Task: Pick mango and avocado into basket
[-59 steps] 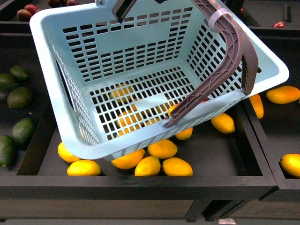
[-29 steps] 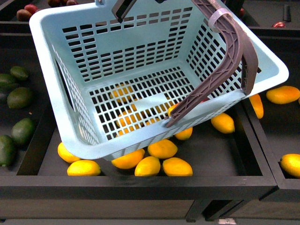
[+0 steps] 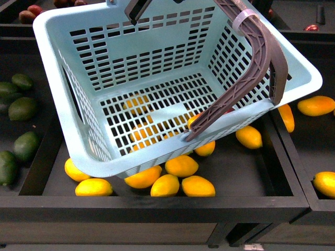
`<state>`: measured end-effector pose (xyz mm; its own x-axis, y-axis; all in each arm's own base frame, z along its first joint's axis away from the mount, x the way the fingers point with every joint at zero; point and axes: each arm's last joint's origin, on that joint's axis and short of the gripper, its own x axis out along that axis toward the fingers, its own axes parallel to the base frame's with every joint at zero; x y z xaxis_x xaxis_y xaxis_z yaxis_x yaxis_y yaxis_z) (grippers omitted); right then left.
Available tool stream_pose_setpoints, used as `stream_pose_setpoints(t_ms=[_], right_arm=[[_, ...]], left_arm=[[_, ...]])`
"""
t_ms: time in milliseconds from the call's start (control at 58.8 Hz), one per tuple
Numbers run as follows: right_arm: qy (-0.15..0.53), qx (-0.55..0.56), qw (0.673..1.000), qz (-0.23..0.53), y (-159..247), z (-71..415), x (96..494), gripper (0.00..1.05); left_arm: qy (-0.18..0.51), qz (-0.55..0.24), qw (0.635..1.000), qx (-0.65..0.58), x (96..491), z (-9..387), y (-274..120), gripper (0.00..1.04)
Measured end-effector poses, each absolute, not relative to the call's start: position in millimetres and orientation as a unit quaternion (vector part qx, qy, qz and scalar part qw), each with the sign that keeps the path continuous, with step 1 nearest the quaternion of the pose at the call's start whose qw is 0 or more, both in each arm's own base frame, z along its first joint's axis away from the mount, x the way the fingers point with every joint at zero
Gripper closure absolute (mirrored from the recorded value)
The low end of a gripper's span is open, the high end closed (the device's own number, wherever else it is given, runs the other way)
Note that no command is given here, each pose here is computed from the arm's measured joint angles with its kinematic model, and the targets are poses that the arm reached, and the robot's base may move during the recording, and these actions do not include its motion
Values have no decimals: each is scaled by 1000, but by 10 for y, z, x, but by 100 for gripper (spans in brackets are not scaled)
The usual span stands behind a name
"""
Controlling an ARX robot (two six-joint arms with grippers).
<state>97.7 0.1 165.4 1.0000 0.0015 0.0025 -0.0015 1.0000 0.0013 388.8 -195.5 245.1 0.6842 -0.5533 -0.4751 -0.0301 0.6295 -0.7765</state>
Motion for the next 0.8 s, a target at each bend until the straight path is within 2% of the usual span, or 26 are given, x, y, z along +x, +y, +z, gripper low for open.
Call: stream_pose_setpoints(t_ms=[51,306,799], right_arm=[[-1,1,1000,1,1,1654,977,49],[-1,1,1000,-1,1,1654,976,6],[0,1,1000,1,1,1651,976,8]], left_arm=[[365,-159,825,-400,3888,2451,-1955,99],[370,-170,822,-398,3858,2451,-2011,99],[363,-156,827,-400,3887,2452,-1956,99]])
